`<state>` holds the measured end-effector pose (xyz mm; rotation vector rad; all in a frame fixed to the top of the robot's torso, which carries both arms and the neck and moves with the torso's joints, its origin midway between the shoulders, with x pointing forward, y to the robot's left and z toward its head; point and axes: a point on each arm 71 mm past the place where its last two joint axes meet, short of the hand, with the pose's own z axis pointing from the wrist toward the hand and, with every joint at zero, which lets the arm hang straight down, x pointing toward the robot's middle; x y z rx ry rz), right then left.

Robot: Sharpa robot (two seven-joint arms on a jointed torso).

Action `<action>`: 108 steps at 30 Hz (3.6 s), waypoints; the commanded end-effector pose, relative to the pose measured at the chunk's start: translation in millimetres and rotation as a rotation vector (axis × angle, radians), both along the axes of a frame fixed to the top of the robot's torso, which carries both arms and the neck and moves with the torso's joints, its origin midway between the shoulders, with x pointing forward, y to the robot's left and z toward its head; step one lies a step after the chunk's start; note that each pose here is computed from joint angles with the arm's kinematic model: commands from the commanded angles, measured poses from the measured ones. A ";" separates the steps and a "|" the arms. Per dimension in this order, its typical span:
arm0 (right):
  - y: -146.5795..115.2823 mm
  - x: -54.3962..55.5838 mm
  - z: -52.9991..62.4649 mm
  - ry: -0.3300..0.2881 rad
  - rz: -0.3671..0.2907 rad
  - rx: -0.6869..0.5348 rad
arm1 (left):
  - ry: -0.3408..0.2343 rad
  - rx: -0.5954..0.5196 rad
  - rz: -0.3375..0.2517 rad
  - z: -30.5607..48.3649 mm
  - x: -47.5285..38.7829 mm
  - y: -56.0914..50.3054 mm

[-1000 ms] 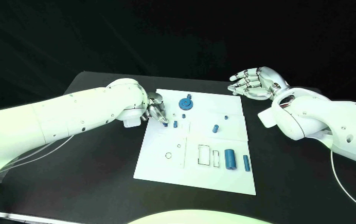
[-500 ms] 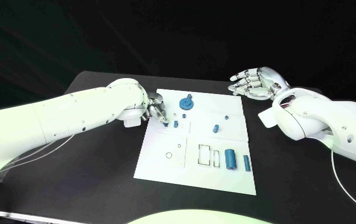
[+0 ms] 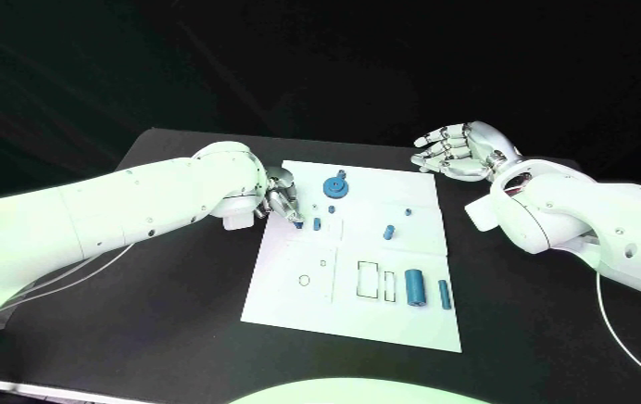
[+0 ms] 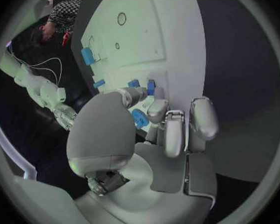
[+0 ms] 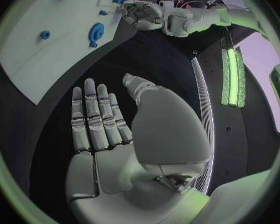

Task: Assemble the parts on the task board

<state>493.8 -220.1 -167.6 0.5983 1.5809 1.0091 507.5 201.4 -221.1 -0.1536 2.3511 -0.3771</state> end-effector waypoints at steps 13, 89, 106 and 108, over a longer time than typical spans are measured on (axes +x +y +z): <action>1.5 -0.5 -1.0 0.000 0.017 0.000 | 0.020 0.013 -0.021 -3.3 -2.5 -0.5; -0.5 -2.0 -1.3 0.008 0.018 -0.001 | 0.033 -0.022 0.051 -7.1 1.9 5.4; -0.2 -1.8 -1.3 0.008 0.020 -0.001 | 0.052 -0.049 0.060 -6.7 0.7 6.9; -0.3 -1.7 -1.4 0.008 0.020 -0.001 | 0.055 -0.061 0.064 -6.6 0.7 6.6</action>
